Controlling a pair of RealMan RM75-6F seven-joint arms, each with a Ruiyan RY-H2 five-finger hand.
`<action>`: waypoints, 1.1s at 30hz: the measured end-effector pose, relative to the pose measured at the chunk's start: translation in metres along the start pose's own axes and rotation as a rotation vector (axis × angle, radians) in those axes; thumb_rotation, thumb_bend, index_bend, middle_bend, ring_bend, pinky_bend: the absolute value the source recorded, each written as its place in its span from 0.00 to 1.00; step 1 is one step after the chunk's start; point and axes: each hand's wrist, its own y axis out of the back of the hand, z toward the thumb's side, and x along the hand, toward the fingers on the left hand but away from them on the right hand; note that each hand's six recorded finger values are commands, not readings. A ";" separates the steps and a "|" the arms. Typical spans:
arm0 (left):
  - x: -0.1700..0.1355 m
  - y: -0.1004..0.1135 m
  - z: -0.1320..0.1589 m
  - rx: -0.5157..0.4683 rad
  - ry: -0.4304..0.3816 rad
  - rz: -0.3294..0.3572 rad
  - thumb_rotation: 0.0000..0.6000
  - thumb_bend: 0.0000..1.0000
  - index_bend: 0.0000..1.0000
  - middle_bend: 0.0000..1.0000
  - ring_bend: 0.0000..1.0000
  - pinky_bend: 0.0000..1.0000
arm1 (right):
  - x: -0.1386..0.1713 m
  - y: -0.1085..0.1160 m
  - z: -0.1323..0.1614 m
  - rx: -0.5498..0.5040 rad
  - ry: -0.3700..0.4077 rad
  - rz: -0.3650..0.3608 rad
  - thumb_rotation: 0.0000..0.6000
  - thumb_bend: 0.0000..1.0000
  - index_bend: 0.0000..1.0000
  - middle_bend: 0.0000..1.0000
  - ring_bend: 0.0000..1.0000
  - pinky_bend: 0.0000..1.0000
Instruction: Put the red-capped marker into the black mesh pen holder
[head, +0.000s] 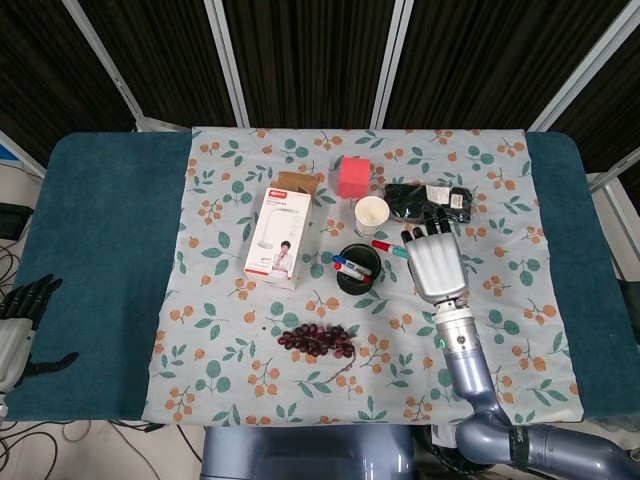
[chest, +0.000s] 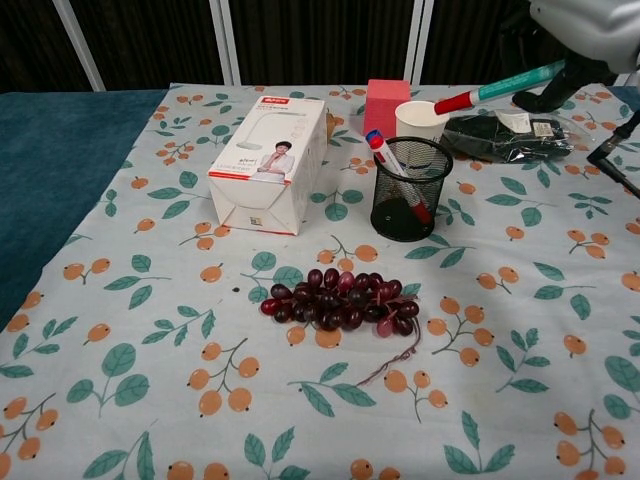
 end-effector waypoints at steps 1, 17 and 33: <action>0.000 0.000 0.000 -0.001 0.000 0.000 1.00 0.07 0.00 0.00 0.00 0.00 | -0.001 -0.002 0.001 0.021 0.004 0.005 1.00 0.58 0.73 0.57 0.24 0.19; -0.001 0.000 0.000 -0.012 0.001 -0.012 1.00 0.07 0.00 0.00 0.00 0.00 | -0.001 -0.012 0.025 0.288 0.122 0.020 1.00 0.58 0.73 0.57 0.24 0.19; -0.001 0.001 0.000 -0.012 -0.003 -0.011 1.00 0.07 0.00 0.00 0.00 0.00 | 0.001 -0.019 0.050 0.332 0.183 0.028 1.00 0.52 0.73 0.55 0.24 0.19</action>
